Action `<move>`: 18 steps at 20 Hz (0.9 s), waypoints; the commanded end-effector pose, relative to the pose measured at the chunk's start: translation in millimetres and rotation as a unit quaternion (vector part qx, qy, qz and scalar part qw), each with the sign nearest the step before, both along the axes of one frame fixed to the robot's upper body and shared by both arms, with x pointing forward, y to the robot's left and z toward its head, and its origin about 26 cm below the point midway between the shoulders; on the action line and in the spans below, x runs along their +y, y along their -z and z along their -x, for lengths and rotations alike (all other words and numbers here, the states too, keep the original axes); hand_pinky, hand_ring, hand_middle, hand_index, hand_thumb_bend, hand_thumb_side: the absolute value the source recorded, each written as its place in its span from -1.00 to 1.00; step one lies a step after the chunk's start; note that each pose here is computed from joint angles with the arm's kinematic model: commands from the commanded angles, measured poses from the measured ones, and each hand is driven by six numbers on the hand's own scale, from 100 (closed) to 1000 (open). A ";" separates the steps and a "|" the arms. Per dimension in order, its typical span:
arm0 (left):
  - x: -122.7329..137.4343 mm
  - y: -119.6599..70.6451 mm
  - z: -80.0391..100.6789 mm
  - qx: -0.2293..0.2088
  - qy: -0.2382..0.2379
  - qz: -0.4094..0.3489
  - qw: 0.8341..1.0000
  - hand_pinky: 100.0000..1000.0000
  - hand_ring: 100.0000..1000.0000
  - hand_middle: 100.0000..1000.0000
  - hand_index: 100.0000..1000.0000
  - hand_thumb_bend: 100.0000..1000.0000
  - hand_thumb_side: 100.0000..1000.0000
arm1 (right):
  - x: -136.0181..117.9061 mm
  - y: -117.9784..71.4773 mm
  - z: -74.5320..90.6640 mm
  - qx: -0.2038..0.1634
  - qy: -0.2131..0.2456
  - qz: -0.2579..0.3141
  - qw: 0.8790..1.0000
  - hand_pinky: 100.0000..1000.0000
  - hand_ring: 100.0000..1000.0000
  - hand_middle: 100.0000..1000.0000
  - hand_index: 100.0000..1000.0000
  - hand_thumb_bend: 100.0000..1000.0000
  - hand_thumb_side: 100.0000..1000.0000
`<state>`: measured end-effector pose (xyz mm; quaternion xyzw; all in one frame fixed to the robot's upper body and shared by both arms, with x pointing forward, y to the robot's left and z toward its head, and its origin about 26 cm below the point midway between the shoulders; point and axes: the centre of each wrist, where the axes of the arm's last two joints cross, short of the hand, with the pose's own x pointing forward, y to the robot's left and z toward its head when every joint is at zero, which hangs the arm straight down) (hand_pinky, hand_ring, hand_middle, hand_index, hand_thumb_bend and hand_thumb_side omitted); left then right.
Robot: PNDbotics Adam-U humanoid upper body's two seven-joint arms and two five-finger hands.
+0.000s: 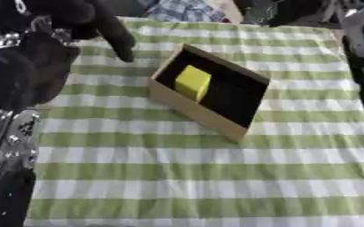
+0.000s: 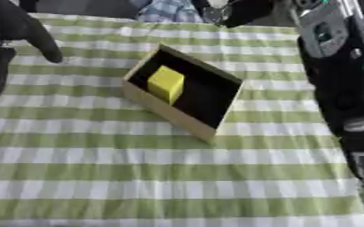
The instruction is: Pick up objects on the table and place them in the box.
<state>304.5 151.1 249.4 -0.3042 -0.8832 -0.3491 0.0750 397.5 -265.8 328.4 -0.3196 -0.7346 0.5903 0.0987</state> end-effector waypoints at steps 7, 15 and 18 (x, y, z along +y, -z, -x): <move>6.2 -5.8 1.5 -0.018 -0.014 -0.007 1.000 0.01 0.22 0.21 0.52 -1.00 0.27 | -40.6 -20.0 47.9 -0.063 0.039 -0.043 0.996 0.72 0.78 0.66 0.75 -1.00 0.27; 10.3 -6.1 0.7 -0.025 -0.025 -0.011 0.999 0.01 0.22 0.21 0.52 -1.00 0.27 | -73.3 -6.7 66.3 -0.046 0.083 -0.119 0.988 0.78 0.78 0.63 0.72 -1.00 0.23; 12.9 -7.3 0.2 -0.028 -0.032 -0.007 0.999 0.01 0.22 0.21 0.52 -1.00 0.27 | -81.3 -4.5 76.7 -0.066 0.097 -0.138 0.983 0.78 0.76 0.62 0.70 -1.00 0.12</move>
